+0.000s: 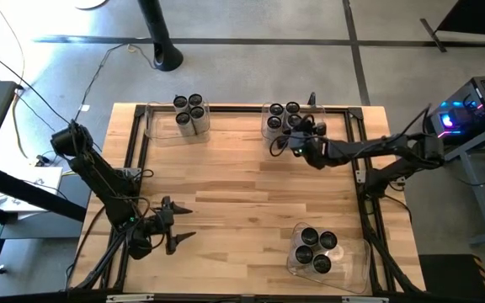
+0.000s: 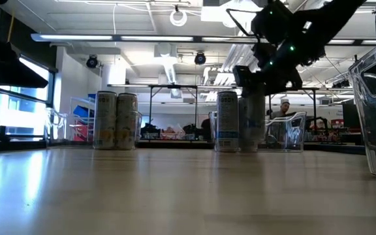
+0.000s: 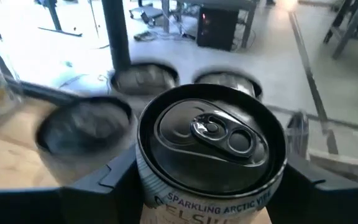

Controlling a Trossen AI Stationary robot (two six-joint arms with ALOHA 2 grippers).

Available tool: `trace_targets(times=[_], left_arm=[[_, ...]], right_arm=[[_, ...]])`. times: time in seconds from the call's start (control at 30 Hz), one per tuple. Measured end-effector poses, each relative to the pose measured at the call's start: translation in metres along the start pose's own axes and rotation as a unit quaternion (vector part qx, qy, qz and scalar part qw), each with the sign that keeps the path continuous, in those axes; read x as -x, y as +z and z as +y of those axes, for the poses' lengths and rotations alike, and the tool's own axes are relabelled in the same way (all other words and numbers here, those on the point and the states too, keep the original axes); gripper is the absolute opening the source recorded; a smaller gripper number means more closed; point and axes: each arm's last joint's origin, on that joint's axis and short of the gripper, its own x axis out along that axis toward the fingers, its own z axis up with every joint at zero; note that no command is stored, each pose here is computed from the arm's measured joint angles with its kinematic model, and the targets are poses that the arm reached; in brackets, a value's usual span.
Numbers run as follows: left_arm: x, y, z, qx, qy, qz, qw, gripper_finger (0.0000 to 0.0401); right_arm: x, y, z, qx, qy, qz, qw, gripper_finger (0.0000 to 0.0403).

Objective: Sort soda cans
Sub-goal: Put the white-blue soda can into the top right transparent bin

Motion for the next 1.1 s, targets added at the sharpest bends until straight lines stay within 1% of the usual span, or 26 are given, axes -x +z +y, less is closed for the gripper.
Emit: trace_targets(times=[0.1,0.3,0.4,0.5,0.6,0.73,0.83,0.97,1.1], left_arm=[[0.000,0.000,0.000,0.000,0.000,0.000,1.000,0.0351],[0.000,0.000,0.000,0.000,0.000,0.000,1.000,0.0351],[0.000,0.000,0.000,-0.001,0.000,0.000,1.000,0.0351],[0.000,0.000,0.000,-0.001,0.000,0.000,1.000,0.0351],[0.000,0.000,0.000,-0.001,0.001,0.000,1.000,0.0351],[0.000,0.000,0.000,-0.001,0.001,0.000,1.000,0.0351],[0.000,0.000,0.000,-0.001,0.001,0.000,1.000,0.0351],[0.000,0.000,0.000,-0.001,-0.001,0.002,1.000,0.0351],[0.000,0.000,0.000,-0.001,-0.003,0.004,1.000,0.0351]], right_arm=[[-0.001,-0.013,-0.005,-0.009,0.005,0.009,1.000,0.0233],[-0.002,-0.029,-0.012,-0.033,0.024,0.014,0.999,0.0234],[-0.002,-0.030,-0.013,-0.037,0.036,0.015,0.999,0.0263],[-0.002,-0.029,-0.011,-0.027,0.055,0.021,0.998,0.0292],[0.000,-0.023,-0.006,-0.011,0.068,0.017,0.997,0.0302],[0.003,-0.009,0.004,0.017,0.081,0.003,0.997,0.0305],[0.006,0.003,0.010,0.031,0.083,0.005,0.996,0.0306],[0.010,0.015,0.015,0.070,0.069,0.035,0.995,0.0307],[0.023,0.031,0.019,0.117,0.028,0.047,0.992,0.0308]])
